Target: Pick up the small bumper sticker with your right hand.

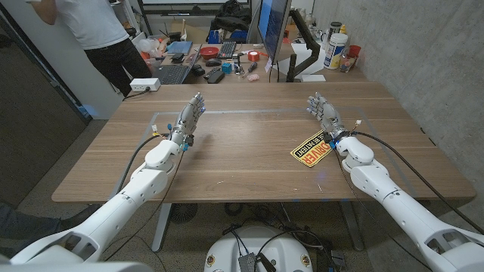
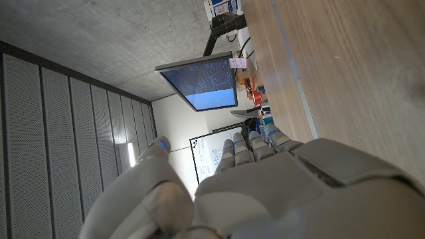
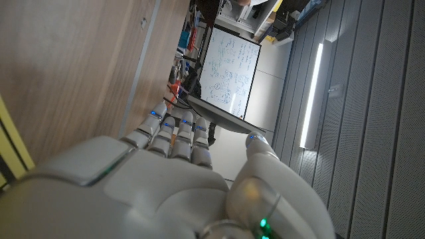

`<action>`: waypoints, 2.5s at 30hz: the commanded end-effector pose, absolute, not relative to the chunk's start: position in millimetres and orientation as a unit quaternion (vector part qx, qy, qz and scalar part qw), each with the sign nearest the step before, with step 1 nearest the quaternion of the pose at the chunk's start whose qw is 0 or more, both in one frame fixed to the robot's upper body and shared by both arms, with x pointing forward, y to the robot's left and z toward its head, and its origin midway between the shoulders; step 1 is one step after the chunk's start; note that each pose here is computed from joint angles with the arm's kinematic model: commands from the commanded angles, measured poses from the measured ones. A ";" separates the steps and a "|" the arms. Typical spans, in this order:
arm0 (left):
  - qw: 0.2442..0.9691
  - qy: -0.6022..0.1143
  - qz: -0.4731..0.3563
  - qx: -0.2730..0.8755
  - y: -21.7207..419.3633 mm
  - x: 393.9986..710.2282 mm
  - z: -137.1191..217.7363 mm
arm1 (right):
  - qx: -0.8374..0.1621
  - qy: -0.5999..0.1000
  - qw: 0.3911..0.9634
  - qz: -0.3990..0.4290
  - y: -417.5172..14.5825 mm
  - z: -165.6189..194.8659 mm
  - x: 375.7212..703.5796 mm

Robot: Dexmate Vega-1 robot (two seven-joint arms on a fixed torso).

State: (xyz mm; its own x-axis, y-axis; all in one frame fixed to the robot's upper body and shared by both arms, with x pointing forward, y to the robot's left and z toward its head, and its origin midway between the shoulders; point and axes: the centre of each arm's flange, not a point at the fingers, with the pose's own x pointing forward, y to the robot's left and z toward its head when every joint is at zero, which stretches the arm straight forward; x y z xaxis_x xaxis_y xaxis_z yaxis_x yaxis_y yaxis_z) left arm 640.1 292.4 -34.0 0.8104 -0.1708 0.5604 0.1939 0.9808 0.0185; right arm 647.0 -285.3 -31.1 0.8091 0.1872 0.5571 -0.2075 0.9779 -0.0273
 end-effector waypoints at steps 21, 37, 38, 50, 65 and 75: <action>0.948 -0.299 -0.106 -0.015 288.6 647.1 -21.7 | -0.056 -0.307 0.949 0.051 -296.2 -24.7 629.9; 0.947 -0.297 -0.119 -0.006 284.0 653.2 -14.3 | -0.069 -0.316 0.945 0.041 -301.0 -31.7 619.4; 0.947 -0.298 -0.119 -0.007 284.1 653.6 -14.1 | -0.071 -0.316 0.945 0.040 -301.2 -31.7 618.3; 0.947 -0.296 -0.127 -0.013 282.1 658.8 -14.0 | -0.102 -0.321 0.941 0.036 -301.3 -31.4 608.7; 0.945 -0.297 -0.137 -0.006 275.5 662.7 -6.5 | -0.131 -0.327 0.936 0.023 -309.1 -34.4 596.9; 0.943 -0.300 -0.142 -0.007 272.3 662.0 -5.8 | -0.155 -0.331 0.931 0.009 -312.3 -37.5 583.1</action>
